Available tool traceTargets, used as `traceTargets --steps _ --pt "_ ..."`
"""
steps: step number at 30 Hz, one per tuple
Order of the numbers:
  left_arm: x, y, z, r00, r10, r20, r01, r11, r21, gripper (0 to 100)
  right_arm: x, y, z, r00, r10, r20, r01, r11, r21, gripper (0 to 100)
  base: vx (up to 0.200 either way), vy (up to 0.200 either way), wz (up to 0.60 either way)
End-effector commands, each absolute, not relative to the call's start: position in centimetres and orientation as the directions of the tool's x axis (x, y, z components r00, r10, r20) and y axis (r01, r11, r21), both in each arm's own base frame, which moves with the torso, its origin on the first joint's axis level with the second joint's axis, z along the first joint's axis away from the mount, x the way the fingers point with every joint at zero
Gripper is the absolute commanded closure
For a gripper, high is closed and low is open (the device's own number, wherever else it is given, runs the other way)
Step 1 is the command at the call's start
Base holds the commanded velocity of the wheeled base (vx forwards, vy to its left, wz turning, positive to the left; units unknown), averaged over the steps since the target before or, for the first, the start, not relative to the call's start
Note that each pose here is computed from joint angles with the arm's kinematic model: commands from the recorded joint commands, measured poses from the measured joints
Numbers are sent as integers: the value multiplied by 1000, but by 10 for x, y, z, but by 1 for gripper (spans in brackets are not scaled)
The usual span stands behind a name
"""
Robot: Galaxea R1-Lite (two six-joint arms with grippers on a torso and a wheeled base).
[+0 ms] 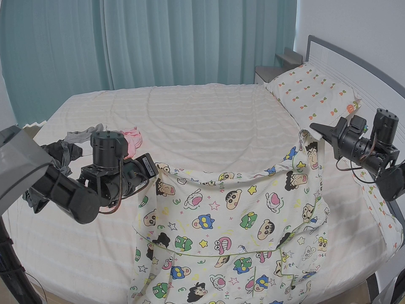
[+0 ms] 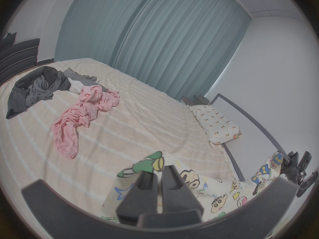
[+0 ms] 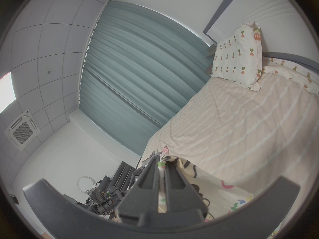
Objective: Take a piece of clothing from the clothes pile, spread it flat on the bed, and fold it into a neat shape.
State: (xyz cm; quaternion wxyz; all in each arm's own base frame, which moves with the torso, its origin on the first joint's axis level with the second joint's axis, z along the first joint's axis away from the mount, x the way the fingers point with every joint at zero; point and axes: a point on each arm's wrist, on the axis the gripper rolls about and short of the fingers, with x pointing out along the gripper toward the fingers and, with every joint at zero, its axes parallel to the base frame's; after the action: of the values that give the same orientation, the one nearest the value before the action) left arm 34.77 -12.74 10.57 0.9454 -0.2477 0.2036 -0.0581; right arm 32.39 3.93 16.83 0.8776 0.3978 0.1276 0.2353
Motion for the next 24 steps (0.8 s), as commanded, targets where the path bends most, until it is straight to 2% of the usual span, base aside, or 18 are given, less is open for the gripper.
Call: traceTargets --steps 1,9,20,21,22,23,24 --pt "390 -126 62 904 -134 -406 -76 884 -462 100 368 42 115 855 506 -112 -243 583 776 100 0 0 0" --pt "423 -128 21 896 -97 -433 -119 888 -444 100 413 48 73 861 485 -151 -198 594 780 100 0 0 0" --pt "460 -106 -8 909 -20 -417 -185 876 -445 100 464 60 31 877 446 -180 -152 612 776 100 0 0 0" --pt "464 -103 -10 911 -4 -412 -196 875 -442 100 470 60 30 886 427 -183 -138 618 774 0 0 0 0" --pt "468 -100 -12 914 9 -406 -205 873 -443 100 476 60 27 894 406 -189 -121 625 771 0 0 0 0" --pt "473 -98 -17 915 22 -402 -215 871 -442 0 485 61 23 904 380 -195 -101 632 768 0 0 0 0" --pt "476 -96 -20 916 33 -399 -223 869 -441 0 490 61 19 910 365 -198 -88 637 766 0 0 0 0"
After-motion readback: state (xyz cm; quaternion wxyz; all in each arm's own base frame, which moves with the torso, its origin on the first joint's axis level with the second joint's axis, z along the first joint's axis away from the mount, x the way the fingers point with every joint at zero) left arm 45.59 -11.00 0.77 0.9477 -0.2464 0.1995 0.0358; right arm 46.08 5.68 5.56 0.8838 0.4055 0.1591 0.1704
